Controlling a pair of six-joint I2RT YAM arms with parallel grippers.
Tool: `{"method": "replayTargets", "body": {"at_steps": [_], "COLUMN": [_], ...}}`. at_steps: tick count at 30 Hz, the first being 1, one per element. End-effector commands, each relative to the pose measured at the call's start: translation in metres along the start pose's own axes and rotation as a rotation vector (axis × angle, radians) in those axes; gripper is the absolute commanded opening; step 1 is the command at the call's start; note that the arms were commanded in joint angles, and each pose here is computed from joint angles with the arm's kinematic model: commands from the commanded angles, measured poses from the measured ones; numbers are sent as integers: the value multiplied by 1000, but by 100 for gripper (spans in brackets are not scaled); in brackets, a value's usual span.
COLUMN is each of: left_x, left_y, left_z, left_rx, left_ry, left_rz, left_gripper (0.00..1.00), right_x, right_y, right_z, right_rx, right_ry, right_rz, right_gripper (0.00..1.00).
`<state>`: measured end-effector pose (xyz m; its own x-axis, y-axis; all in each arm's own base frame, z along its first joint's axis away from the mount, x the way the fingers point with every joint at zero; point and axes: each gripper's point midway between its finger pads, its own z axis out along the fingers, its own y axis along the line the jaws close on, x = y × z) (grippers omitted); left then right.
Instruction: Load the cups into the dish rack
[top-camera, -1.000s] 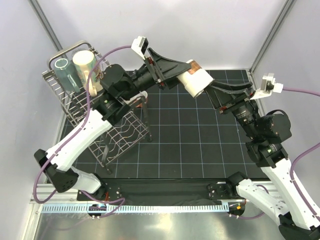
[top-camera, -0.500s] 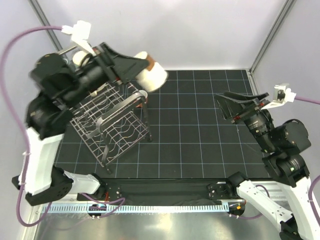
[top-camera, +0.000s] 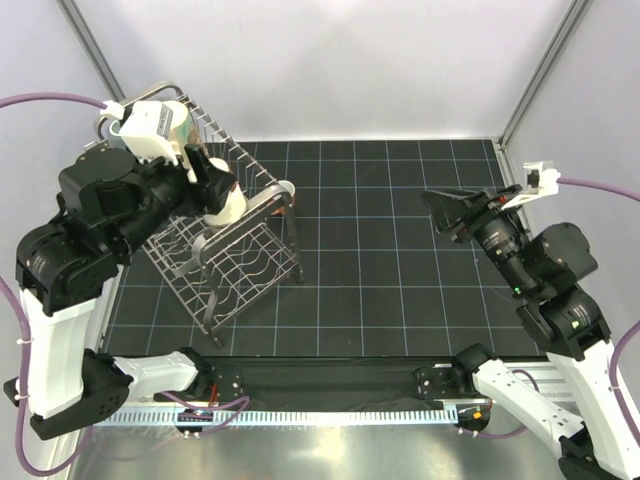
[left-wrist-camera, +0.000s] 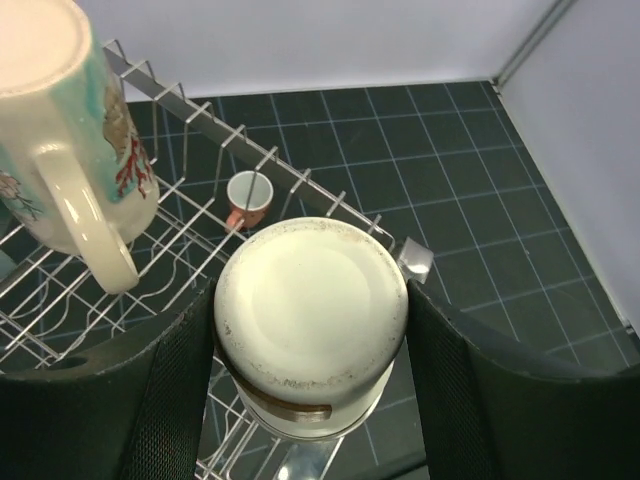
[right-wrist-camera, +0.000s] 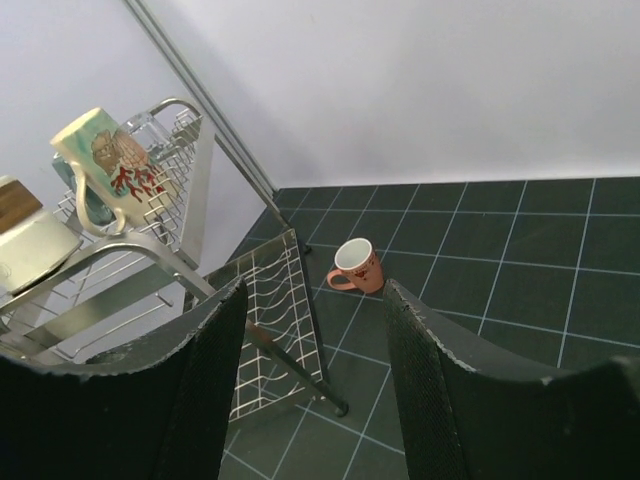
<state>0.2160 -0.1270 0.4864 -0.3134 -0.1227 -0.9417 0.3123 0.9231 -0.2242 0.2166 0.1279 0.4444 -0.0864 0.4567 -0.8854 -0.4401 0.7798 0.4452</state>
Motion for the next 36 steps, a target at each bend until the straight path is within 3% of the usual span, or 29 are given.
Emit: {"method": "replayTargets", "body": {"at_steps": [1, 10, 25, 36], "left_x": [8, -13, 20, 31], "left_y": [19, 46, 73, 108], "left_z": [6, 1, 4, 8], "left_rx": [-95, -250, -363, -540], "left_ry": [16, -73, -35, -45], "left_rz": [74, 74, 129, 160], "left_gripper": [0, 0, 0, 0], "right_x": [-5, 6, 17, 34], "right_y": [9, 14, 12, 13], "right_z": [7, 17, 26, 32], "right_rx": [-30, -57, -49, -63], "right_ry": [-6, 42, 69, 123], "right_rz": [21, 60, 82, 122], "right_gripper": [58, 58, 58, 58]}}
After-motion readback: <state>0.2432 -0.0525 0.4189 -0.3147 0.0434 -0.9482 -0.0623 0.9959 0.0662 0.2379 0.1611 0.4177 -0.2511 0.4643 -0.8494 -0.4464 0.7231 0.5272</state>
